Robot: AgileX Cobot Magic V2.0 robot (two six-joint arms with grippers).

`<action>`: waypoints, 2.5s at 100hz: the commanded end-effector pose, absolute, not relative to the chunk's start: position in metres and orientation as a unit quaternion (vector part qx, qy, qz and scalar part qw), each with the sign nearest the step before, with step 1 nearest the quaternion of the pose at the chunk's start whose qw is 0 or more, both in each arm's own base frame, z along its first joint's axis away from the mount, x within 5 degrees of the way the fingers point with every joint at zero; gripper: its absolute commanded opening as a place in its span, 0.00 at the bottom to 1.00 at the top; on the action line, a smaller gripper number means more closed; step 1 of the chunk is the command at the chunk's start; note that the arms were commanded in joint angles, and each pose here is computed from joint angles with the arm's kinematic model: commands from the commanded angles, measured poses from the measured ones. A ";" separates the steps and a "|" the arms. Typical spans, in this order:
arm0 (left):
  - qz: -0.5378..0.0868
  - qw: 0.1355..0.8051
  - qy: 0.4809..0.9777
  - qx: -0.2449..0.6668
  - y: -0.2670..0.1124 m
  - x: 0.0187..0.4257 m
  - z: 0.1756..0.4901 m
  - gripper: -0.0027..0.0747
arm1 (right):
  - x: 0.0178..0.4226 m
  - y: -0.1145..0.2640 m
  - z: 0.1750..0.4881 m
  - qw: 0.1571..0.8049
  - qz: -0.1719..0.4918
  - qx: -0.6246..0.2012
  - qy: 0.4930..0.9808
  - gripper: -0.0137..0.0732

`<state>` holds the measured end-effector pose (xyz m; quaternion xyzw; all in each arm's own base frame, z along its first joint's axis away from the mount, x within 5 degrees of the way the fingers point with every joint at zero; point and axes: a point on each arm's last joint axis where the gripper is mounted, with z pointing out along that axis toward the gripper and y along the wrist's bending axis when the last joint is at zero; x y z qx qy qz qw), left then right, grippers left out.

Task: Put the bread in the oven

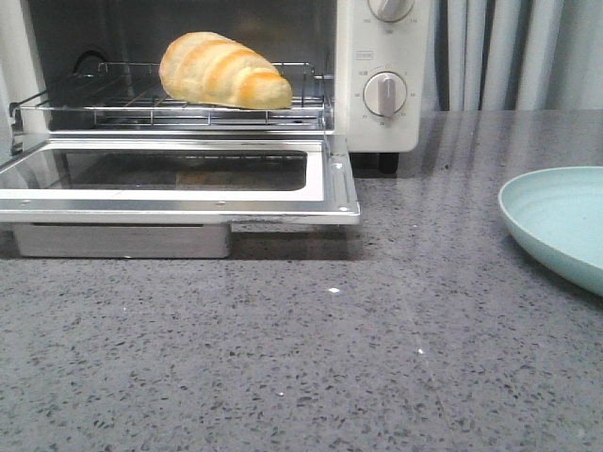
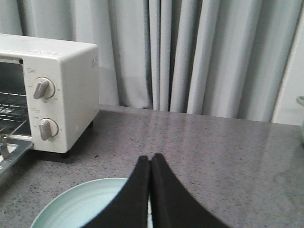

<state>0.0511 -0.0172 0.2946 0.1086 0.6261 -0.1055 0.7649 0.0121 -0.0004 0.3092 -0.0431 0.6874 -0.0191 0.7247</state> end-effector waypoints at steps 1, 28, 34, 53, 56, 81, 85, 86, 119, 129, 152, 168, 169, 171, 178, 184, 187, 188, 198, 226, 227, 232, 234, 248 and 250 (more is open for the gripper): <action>-0.108 0.787 0.603 0.066 -0.012 0.053 0.304 0.01 | 0.013 0.001 0.313 0.777 -0.002 -0.034 0.629 0.10; -0.091 0.794 0.600 0.035 -0.007 0.059 0.287 0.01 | 0.033 0.003 0.279 0.781 0.028 -0.012 0.623 0.10; -0.089 0.793 0.601 0.034 -0.007 0.059 0.284 0.01 | 0.036 0.002 0.273 0.782 0.029 -0.009 0.623 0.10; -0.086 0.790 0.607 0.030 -0.006 0.061 0.277 0.01 | 0.043 0.002 0.257 0.793 0.033 0.001 0.609 0.10; -0.084 0.790 0.606 0.027 -0.006 0.062 0.275 0.01 | 0.043 0.001 0.255 0.793 0.037 0.005 0.608 0.10; -0.075 0.784 0.616 0.020 -0.005 0.064 0.260 0.01 | 0.048 0.001 0.238 0.776 0.057 0.024 0.627 0.10; -0.077 0.781 0.619 0.022 -0.005 0.065 0.259 0.01 | 0.049 0.002 0.237 0.775 0.057 0.023 0.629 0.10; -0.077 0.781 0.619 0.022 -0.005 0.065 0.259 0.01 | 0.049 0.002 0.237 0.775 0.057 0.023 0.629 0.10; -0.079 0.778 0.622 0.024 -0.006 0.065 0.259 0.01 | 0.049 0.002 0.237 0.775 0.057 0.023 0.629 0.10; -0.081 0.776 0.625 0.026 -0.006 0.065 0.258 0.01 | 0.049 0.002 0.237 0.775 0.057 0.023 0.629 0.10; -0.081 0.776 0.625 0.026 -0.006 0.065 0.258 0.01 | 0.049 0.002 0.237 0.775 0.057 0.023 0.629 0.10; -0.081 0.776 0.625 0.026 -0.006 0.065 0.258 0.01 | 0.049 0.002 0.237 0.775 0.057 0.023 0.629 0.10; -0.081 0.776 0.625 0.026 -0.006 0.065 0.258 0.01 | 0.049 0.002 0.237 0.775 0.057 0.023 0.629 0.10; -0.081 0.776 0.625 0.026 -0.006 0.065 0.258 0.01 | 0.049 0.002 0.237 0.775 0.057 0.023 0.629 0.10; -0.081 0.776 0.625 0.026 -0.006 0.065 0.258 0.01 | 0.049 0.002 0.237 0.775 0.057 0.023 0.629 0.10; -0.081 0.776 0.625 0.026 -0.006 0.065 0.258 0.01 | 0.049 0.002 0.237 0.775 0.057 0.023 0.629 0.10; -0.081 0.776 0.625 0.026 -0.006 0.065 0.258 0.01 | 0.049 0.002 0.237 0.775 0.057 0.023 0.629 0.10; -0.081 0.776 0.625 0.026 -0.006 0.065 0.258 0.01 | 0.049 0.002 0.237 0.775 0.057 0.023 0.629 0.10; -0.080 0.773 0.629 0.027 -0.006 0.065 0.255 0.01 | 0.049 0.002 0.237 0.775 0.057 0.023 0.629 0.10; 0.077 0.775 0.606 0.159 -0.009 0.065 0.252 0.01 | 0.049 0.002 0.237 0.775 0.057 0.023 0.629 0.10; 0.080 0.775 0.605 0.162 -0.009 0.065 0.252 0.01 | 0.049 0.002 0.237 0.775 0.057 0.023 0.629 0.10; 0.107 0.773 0.598 0.185 -0.010 0.065 0.252 0.01 | 0.049 0.002 0.237 0.775 0.057 0.023 0.629 0.10; 0.119 0.771 0.595 0.193 -0.010 0.064 0.252 0.01 | 0.049 0.002 0.237 0.775 0.057 0.023 0.629 0.10; 0.170 0.771 0.572 0.222 -0.009 0.060 0.254 0.01 | 0.049 0.002 0.237 0.775 0.057 0.023 0.629 0.10; 0.174 0.772 0.570 0.221 -0.009 0.059 0.254 0.01 | 0.049 0.002 0.237 0.775 0.057 0.023 0.629 0.10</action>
